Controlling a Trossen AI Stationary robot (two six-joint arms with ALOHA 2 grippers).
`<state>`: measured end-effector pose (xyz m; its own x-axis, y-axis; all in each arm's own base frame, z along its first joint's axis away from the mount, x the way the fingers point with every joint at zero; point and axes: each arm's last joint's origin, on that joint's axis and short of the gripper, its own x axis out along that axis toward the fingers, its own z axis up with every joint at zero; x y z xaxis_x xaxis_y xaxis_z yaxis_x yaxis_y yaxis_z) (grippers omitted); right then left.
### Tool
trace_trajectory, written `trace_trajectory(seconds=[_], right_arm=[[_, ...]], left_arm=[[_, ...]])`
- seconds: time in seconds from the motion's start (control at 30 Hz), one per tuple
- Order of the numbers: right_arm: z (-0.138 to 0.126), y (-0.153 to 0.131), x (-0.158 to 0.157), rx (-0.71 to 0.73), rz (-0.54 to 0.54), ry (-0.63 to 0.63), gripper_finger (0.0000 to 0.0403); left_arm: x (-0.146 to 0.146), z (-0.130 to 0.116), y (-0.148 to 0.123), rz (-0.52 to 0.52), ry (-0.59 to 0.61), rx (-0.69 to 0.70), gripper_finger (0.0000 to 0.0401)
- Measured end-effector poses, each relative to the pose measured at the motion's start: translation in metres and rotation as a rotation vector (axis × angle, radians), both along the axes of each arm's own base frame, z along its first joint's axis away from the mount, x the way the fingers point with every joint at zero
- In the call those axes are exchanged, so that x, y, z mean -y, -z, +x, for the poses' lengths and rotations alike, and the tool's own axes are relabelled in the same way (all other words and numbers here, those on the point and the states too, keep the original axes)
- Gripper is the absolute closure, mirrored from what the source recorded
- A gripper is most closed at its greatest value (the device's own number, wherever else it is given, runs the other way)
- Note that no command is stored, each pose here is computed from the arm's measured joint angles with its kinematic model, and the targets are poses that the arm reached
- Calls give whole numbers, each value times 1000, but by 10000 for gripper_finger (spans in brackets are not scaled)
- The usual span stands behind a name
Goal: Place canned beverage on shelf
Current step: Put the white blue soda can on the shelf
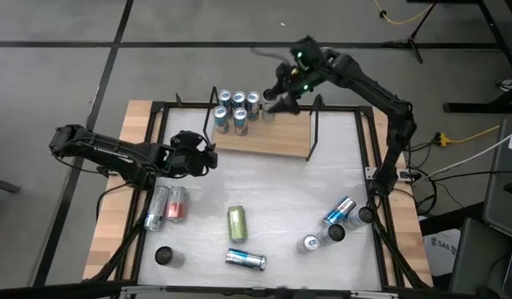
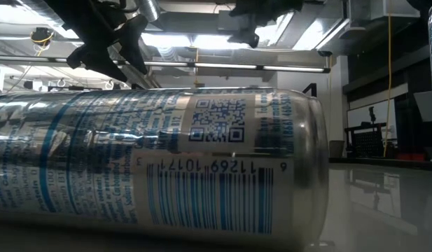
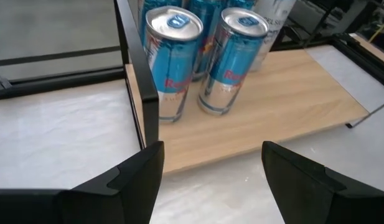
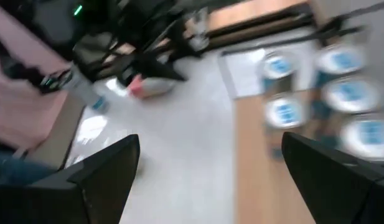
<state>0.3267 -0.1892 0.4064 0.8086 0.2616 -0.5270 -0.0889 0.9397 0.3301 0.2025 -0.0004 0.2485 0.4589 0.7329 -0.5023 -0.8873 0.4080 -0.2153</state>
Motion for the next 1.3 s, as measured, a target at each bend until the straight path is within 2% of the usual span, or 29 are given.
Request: trace_trajectory(seconds=[0.2,0.37,0.6,0.77,0.9,1.1,1.3], right_arm=[[21,8,-59,-127,-13,-107,23],[35,13,-114,-252,-47,-103,23],[36,19,-178,-395,-96,-116,23],[31,22,-213,-479,-42,-126,23],[21,24,-232,-594,-16,-47,23],[-14,18,-265,-769,-71,174,23],[-45,2,-304,-734,19,339,23]], left_arm=[[1,1,0,-29,22,-2,138],[1,1,1,-40,29,-3,138],[1,1,1,-42,31,-4,138],[1,1,1,-42,31,-5,138],[1,1,1,-42,32,-5,138],[1,1,1,-42,32,-6,138],[1,1,1,-42,31,-5,138]])
